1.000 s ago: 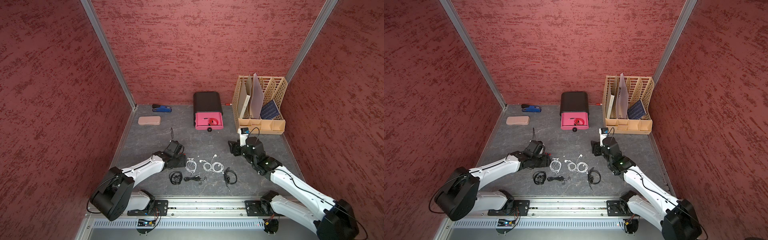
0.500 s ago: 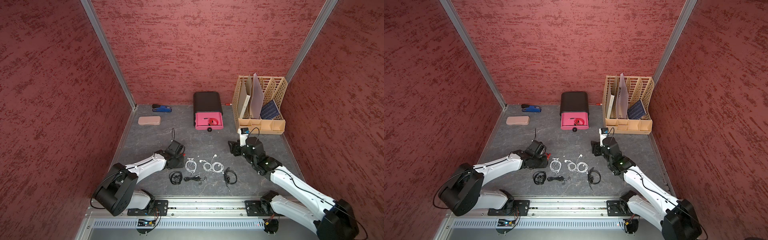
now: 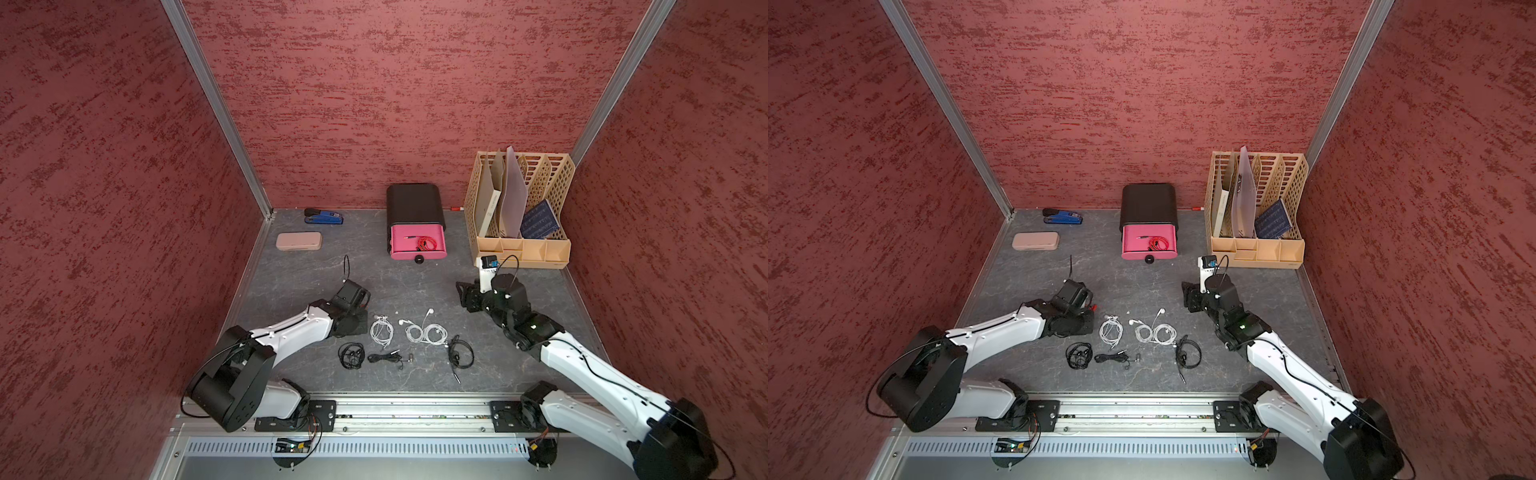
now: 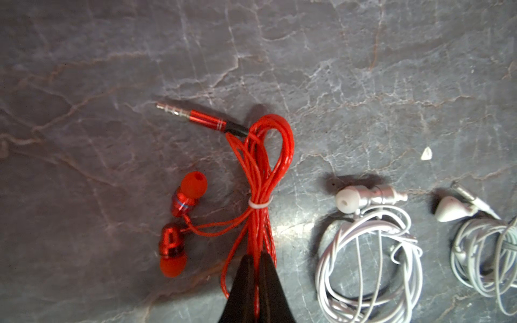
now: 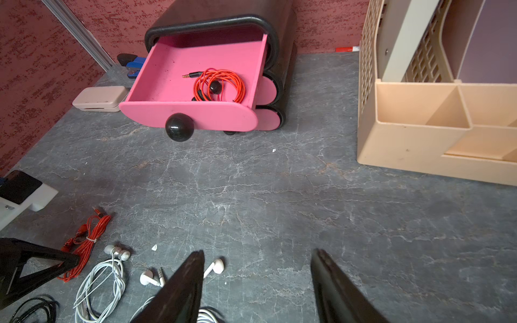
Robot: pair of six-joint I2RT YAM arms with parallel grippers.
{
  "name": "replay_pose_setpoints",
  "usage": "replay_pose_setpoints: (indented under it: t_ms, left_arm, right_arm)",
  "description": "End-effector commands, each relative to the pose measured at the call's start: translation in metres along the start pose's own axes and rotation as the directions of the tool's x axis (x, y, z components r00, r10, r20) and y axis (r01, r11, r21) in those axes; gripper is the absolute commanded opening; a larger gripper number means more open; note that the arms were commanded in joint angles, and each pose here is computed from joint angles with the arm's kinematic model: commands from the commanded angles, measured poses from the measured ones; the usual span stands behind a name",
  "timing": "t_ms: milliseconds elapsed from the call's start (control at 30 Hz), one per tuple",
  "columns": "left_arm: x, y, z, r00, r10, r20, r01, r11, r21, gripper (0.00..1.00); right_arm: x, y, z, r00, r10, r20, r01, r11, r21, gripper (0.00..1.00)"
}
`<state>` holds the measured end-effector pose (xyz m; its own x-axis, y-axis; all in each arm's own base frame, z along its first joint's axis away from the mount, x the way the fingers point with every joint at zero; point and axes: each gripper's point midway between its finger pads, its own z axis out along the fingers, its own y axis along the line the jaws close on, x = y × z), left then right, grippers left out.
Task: Place the wired earphones into the drawer by color
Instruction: Pick up the wired earphones from the center of the board.
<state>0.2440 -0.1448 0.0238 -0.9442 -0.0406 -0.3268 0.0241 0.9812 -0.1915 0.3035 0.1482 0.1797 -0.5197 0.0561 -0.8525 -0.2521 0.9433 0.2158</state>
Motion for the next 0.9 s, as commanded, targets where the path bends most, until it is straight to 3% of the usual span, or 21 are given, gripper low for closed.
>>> replay_pose_setpoints:
  t_ms: [0,267,533,867]
  left_arm:
    - [-0.007,-0.001,-0.005,1.000,0.009,0.030,-0.009,1.000,-0.011,0.04]
    - [-0.019,-0.002,-0.022,0.995,0.018,0.097,-0.017,1.000,-0.006,0.00]
    - [-0.039,-0.009,-0.061,0.972,0.103,0.212,-0.108,0.994,0.013,0.00]
    - [-0.076,-0.041,-0.129,0.867,0.218,0.447,-0.288,0.953,0.092,0.00]
  right_arm:
    - [-0.004,0.000,-0.001,1.000,-0.003,0.023,0.003,1.000,-0.004,0.65]
    - [-0.003,-0.001,0.000,1.000,-0.004,0.021,0.004,1.000,-0.002,0.65]
    - [-0.004,-0.002,-0.001,1.000,-0.006,0.026,0.006,1.000,0.003,0.65]
    - [-0.006,-0.002,-0.003,0.999,-0.006,0.032,0.006,1.000,0.004,0.65]
